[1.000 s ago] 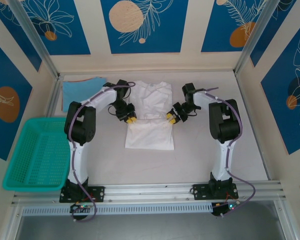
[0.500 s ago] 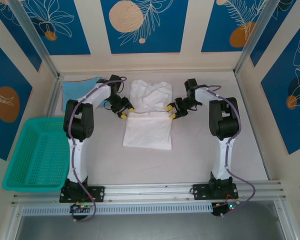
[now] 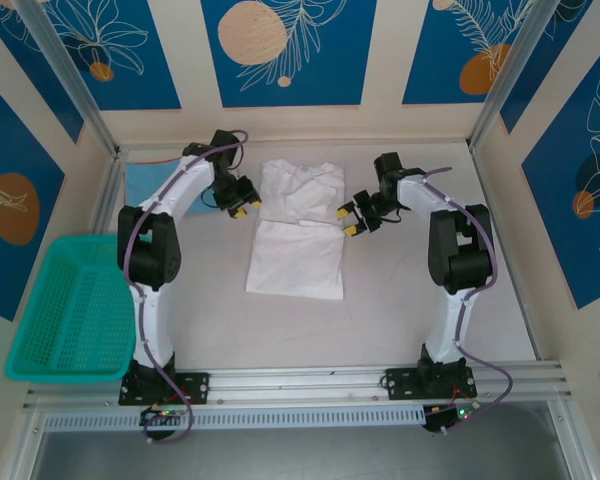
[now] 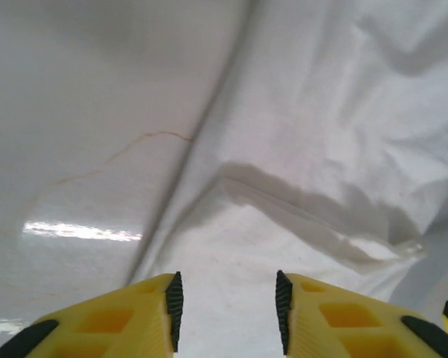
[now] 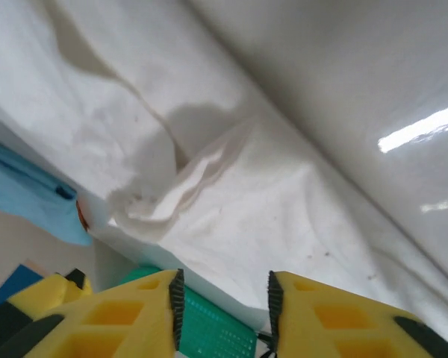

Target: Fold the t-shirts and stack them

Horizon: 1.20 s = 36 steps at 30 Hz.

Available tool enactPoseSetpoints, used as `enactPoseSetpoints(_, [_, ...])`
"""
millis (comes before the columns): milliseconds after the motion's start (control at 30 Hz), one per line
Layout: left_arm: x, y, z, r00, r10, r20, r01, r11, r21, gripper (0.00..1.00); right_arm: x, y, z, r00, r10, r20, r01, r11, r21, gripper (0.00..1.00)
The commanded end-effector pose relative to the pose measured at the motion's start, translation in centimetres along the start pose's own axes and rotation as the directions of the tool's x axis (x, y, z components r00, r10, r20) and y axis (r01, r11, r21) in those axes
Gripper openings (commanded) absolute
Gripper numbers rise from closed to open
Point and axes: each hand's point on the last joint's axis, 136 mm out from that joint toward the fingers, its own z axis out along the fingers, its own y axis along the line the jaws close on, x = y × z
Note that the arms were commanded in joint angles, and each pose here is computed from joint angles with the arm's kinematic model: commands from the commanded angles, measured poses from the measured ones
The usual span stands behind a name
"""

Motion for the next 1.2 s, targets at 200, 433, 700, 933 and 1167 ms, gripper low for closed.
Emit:
enactPoseSetpoints(200, [5.4, -7.7, 6.3, 0.955, 0.256, -0.149, -0.236, 0.962, 0.14, 0.34, 1.7, -2.2, 5.1, 0.993, -0.018, -0.12, 0.026, 0.998, 0.065, 0.28])
enactPoseSetpoints(433, [3.5, -1.8, 11.2, 0.98, 0.091, -0.175, -0.103, 0.993, -0.059, 0.33, 0.5, -6.0, 6.5, 0.991, 0.068, -0.116, -0.048, 0.984, 0.169, 0.45])
enactPoseSetpoints(700, [1.1, -0.8, 10.4, 0.992, -0.017, -0.123, 0.014, 1.0, -0.026, 0.41, -0.1, -6.0, 5.2, 0.993, 0.037, -0.114, -0.018, 0.987, 0.159, 0.61])
enactPoseSetpoints(933, [-1.0, -5.0, 4.8, 0.998, 0.06, -0.027, -0.057, 0.992, 0.109, 0.7, 0.6, -0.7, 1.4, 0.984, -0.17, -0.058, 0.17, 0.985, 0.005, 0.62])
enactPoseSetpoints(1167, [-1.6, -1.3, 1.3, 0.999, -0.004, -0.032, 0.007, 0.994, 0.112, 0.9, 4.4, -1.1, 1.2, 0.953, -0.277, -0.12, 0.277, 0.961, -0.021, 0.46])
